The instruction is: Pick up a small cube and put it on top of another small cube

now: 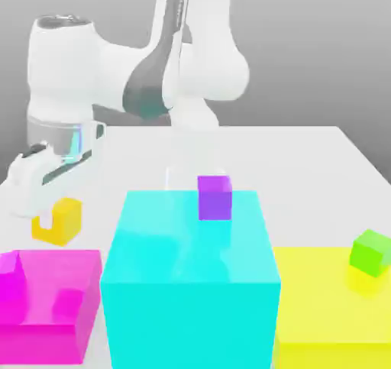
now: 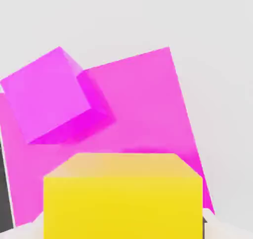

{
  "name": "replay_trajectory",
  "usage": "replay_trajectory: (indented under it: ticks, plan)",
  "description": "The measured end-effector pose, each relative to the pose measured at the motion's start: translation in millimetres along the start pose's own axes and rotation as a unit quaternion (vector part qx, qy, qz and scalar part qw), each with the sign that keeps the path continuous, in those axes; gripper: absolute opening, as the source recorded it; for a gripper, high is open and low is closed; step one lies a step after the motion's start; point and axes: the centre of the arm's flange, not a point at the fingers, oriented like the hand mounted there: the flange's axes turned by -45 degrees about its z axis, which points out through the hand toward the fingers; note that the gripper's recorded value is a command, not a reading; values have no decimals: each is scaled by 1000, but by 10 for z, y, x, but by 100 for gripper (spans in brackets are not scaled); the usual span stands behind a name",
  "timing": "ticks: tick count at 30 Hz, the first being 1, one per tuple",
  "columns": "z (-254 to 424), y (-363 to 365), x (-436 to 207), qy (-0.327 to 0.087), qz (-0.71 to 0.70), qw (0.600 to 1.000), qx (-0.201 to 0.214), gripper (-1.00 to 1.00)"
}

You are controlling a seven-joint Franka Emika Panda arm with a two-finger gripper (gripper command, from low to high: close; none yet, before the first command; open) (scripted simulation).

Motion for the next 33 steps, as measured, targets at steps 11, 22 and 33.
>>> replay_trajectory:
  ticks: [11,22,33]
  plan:
    - [-808,-501,-2483,-24,-398,917,36,-100]
    - [-815,425,-4537,-113,-610,784,-3,-100]
    - [-239,541,-4672,-117,-612,782,-3,100]
